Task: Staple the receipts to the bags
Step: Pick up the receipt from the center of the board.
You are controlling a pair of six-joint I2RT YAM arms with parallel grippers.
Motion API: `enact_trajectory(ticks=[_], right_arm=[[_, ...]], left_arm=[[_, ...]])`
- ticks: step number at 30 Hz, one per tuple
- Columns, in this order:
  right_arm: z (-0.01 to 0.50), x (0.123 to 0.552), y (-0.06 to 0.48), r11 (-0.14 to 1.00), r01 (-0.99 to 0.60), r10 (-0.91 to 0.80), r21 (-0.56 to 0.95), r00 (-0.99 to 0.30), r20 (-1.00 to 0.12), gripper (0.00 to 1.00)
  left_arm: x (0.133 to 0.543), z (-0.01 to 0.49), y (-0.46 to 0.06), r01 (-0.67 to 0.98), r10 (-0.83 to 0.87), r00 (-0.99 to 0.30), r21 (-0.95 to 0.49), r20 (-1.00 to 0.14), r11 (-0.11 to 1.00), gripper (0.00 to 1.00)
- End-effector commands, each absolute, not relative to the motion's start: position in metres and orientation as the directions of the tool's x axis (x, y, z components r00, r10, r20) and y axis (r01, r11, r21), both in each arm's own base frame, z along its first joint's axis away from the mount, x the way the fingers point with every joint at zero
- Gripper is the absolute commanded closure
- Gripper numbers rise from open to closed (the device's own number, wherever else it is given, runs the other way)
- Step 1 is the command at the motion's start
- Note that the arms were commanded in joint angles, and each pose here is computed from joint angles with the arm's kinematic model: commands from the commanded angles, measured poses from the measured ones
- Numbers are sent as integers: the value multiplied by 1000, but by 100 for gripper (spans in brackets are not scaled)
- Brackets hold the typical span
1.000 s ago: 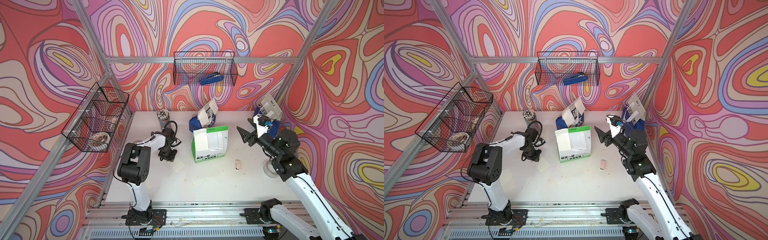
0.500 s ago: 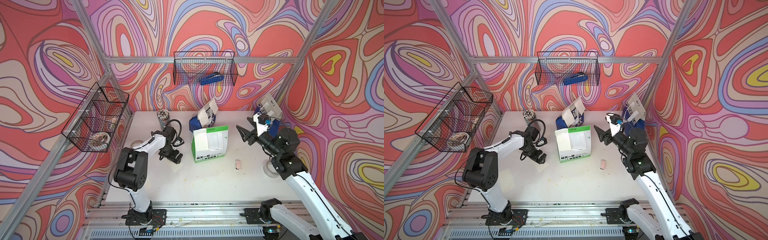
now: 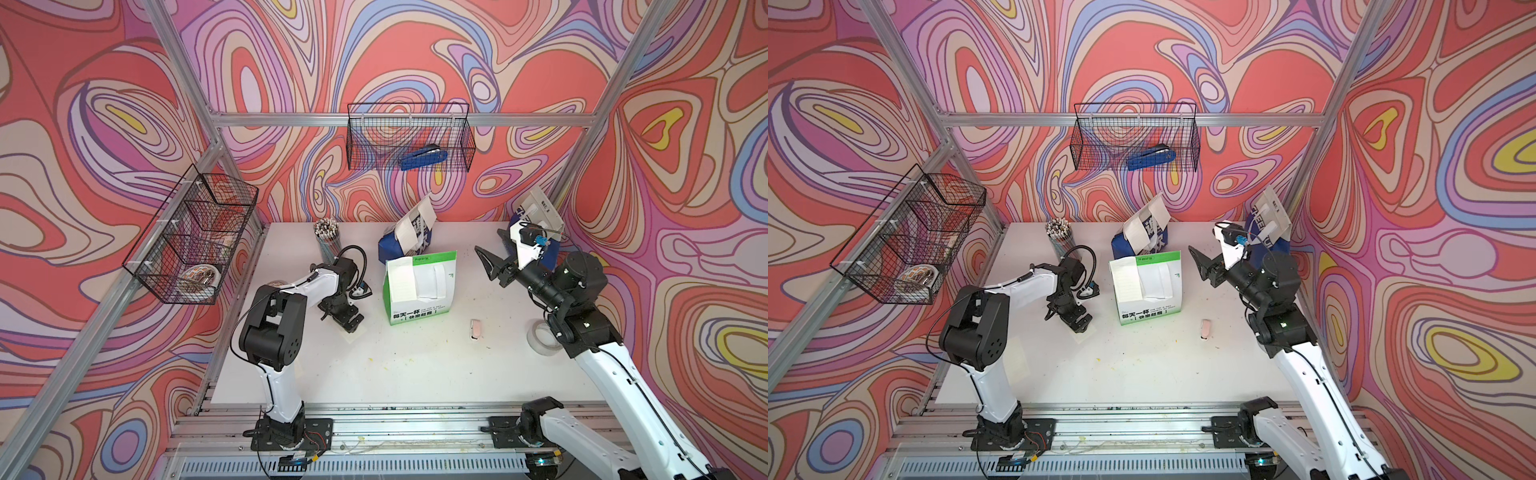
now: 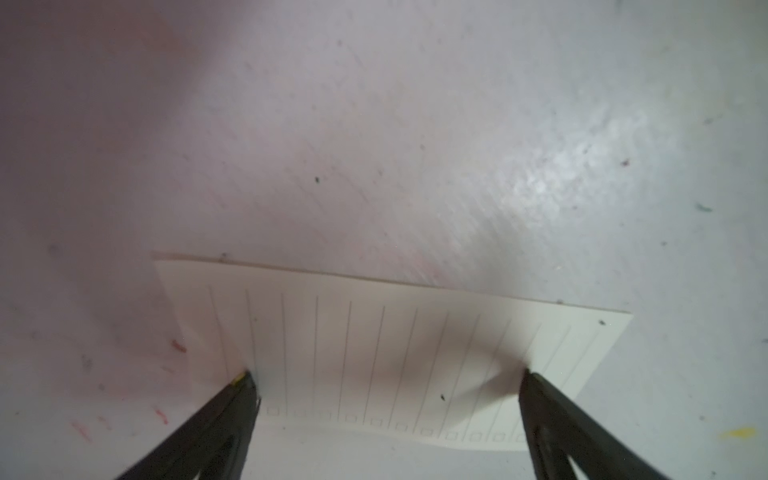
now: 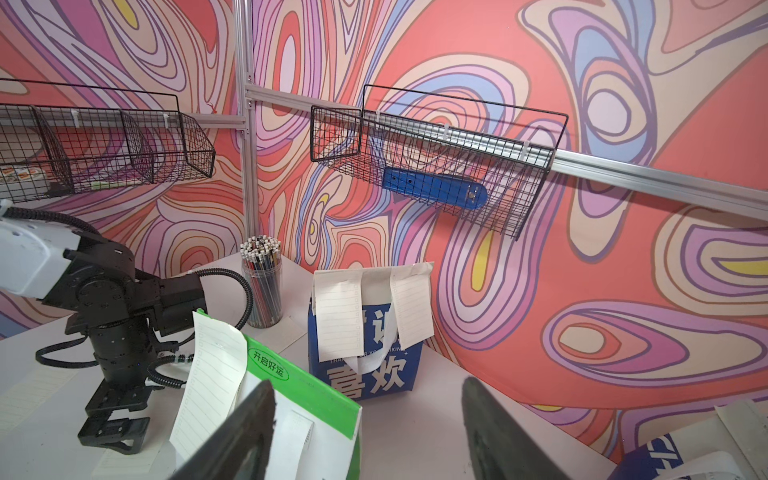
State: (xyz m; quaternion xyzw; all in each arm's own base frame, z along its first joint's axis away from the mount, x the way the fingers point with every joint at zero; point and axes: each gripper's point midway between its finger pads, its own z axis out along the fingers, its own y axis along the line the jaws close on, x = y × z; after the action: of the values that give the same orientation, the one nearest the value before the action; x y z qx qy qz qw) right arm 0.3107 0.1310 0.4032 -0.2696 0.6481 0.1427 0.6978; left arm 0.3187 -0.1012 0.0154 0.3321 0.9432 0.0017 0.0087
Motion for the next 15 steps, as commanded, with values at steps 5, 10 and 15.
enact_trajectory(ticks=[5, 10, 15], right_arm=[[411, 308, 131, 812, -548, -152, -202, 135, -979, 28], [412, 308, 130, 816, -540, -157, -208, 140, -978, 28], [409, 308, 132, 809, -553, -147, -199, 137, -979, 28]], left_arm=[[299, -5, -104, 655, 659, -749, -76, 66, 752, 22], [295, -4, -102, 657, 661, -748, -64, 62, 751, 65], [296, 13, -106, 649, 650, -760, -55, -2, 759, 73]])
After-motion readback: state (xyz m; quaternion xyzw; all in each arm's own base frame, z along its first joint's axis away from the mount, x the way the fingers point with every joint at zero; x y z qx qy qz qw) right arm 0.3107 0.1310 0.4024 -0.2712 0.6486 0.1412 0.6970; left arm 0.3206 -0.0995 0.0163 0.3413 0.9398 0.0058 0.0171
